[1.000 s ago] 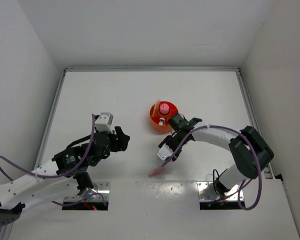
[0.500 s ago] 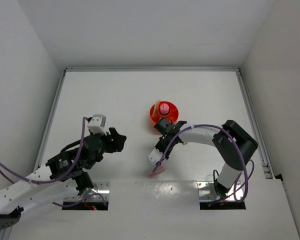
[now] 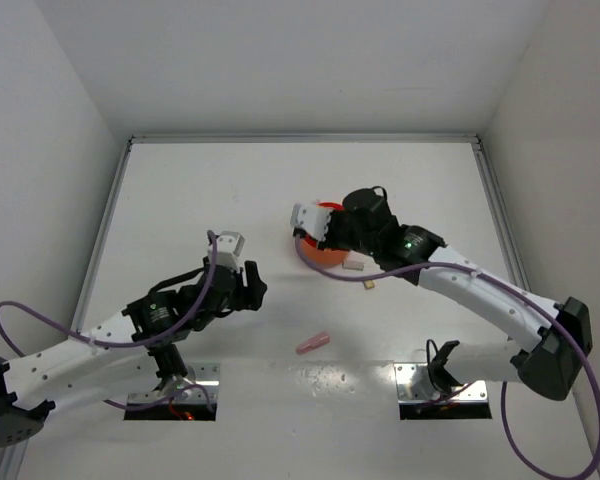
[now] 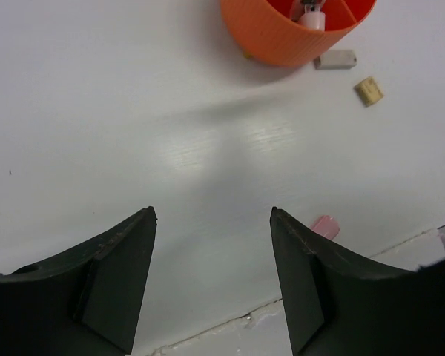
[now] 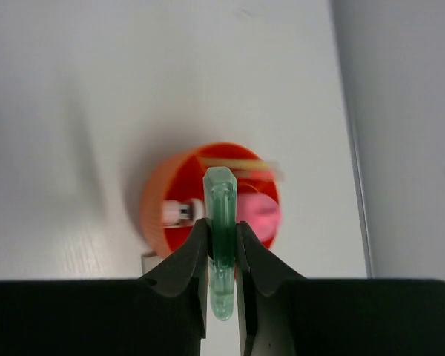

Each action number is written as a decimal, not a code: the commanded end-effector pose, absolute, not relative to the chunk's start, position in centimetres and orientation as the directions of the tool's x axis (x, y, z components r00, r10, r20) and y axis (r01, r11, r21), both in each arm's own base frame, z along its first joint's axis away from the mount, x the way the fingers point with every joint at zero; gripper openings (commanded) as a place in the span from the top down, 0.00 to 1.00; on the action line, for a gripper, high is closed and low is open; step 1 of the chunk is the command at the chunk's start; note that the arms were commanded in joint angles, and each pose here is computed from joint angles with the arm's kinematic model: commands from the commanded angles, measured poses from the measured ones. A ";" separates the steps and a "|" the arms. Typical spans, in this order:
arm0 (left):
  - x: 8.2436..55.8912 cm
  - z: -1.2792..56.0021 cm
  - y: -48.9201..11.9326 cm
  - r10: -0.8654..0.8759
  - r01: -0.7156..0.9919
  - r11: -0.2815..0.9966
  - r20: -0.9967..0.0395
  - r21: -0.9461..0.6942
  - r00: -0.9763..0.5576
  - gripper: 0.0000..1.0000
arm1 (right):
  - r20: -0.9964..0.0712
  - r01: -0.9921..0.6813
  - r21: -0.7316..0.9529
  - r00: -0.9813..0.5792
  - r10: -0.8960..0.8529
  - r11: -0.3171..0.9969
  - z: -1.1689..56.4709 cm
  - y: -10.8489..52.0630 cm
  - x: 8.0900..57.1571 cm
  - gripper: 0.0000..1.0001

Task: Sort the stationery into containers
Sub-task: Grab a piece of stationery with the right arm, then place the stationery into the container

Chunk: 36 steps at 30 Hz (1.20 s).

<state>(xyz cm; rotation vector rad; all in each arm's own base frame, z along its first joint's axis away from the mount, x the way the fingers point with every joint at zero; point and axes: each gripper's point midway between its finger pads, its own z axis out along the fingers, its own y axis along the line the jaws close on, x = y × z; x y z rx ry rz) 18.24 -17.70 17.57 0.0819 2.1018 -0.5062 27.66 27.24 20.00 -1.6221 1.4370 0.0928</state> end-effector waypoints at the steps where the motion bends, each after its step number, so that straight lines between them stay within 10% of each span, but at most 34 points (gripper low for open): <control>1: 18.5 18.0 -18.4 -0.129 0.273 0.904 -0.820 -0.328 -0.558 0.31 | -0.747 -0.606 -0.489 -0.081 -0.660 0.628 23.3 22.5 31.3 1.00; 14: 18.4 18.4 -18.3 -0.148 0.278 0.897 -0.825 -0.345 -0.545 0.31 | -0.784 -0.228 -0.080 -0.587 -0.203 0.970 18.8 17.2 34.8 1.00; 24: 18.5 17.9 -18.1 -0.135 0.275 0.904 -0.829 -0.327 -0.543 0.31 | -0.900 -0.623 -0.221 -0.166 -0.404 0.750 21.6 21.3 38.7 1.00; 36: 18.4 18.2 -18.0 -0.142 0.277 0.901 -0.831 -0.334 -0.539 0.30 | -0.914 -0.663 -0.173 -0.168 -0.370 0.729 17.8 21.5 44.3 1.00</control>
